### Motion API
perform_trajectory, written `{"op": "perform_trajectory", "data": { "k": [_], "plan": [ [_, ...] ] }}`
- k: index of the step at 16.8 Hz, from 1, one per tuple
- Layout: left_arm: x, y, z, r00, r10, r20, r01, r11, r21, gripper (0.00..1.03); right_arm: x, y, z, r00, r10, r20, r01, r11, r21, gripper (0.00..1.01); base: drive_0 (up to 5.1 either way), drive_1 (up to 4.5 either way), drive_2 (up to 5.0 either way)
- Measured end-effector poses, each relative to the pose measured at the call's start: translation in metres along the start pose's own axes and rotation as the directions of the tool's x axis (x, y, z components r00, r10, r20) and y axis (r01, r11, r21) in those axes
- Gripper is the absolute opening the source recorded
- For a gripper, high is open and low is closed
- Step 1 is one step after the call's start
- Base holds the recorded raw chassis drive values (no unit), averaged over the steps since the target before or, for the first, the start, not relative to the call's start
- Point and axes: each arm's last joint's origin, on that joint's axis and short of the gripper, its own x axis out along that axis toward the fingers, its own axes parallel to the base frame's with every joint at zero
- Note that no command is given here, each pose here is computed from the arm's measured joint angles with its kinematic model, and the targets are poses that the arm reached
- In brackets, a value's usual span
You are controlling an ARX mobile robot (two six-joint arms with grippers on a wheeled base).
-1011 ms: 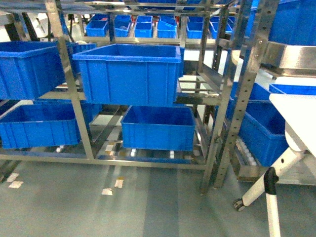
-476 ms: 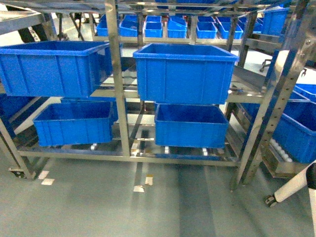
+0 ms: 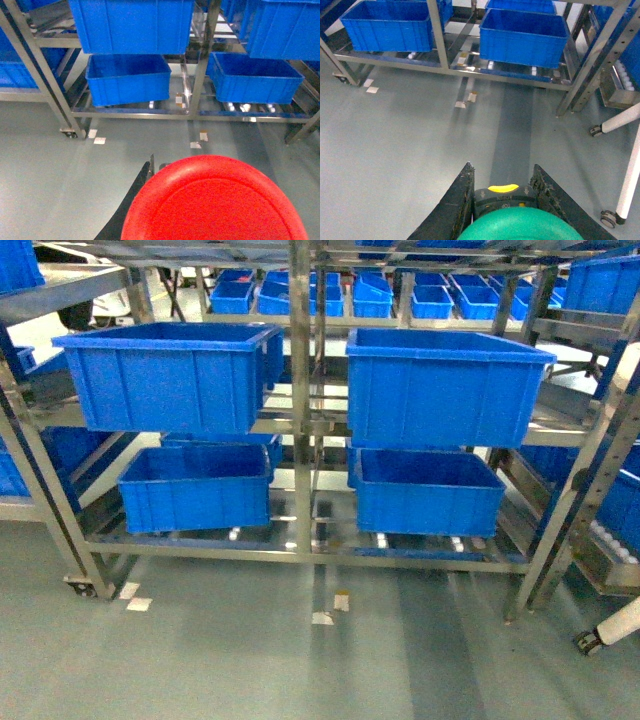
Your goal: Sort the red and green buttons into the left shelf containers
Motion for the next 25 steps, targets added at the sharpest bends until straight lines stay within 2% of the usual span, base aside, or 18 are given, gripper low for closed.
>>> {"op": "perform_trajectory", "data": {
  "k": [4,6,7,8,25],
  "plan": [
    [0.0,0.0001,0.0002,1.0,0.002,0.002,-0.002,1.0,0.0,0.26,0.0,0.0002,-0.0001,1.0,0.002,0.0,-0.002,1.0,-0.001,0.29,0.0,0.0,0.0],
    [0.0,0.002,-0.0004,1.0,0.02,-0.004,-0.02,0.9998,-0.003,0.26,-0.0002,0.0004,0.0006,1.0,0.008,0.007,-0.008,1.0,-0.002,0.29,0.0,0.0,0.0],
    [0.0,0.0013,-0.0003,1.0,0.011,0.0,-0.011,0.9999,-0.002,0.26,0.0,0.0004,-0.0002,1.0,0.008,-0.001,-0.008,1.0,0.0,0.29,0.0,0.0,0.0],
    [-0.0001,-0.0005,-0.0004,1.0,-0.003,-0.001,0.003,1.0,0.001,0.26,0.0,0.0004,-0.0003,1.0,0.008,0.0,-0.008,1.0,-0.001,0.29,-0.2,4.14,-4.5],
    [-0.0001,0.0,-0.0008,1.0,0.0,-0.004,0.0,1.0,0.0,0.26,-0.0003,0.0003,0.0003,1.0,0.004,0.004,-0.004,1.0,-0.002,0.29,0.0,4.31,-4.4]
  ]
}}
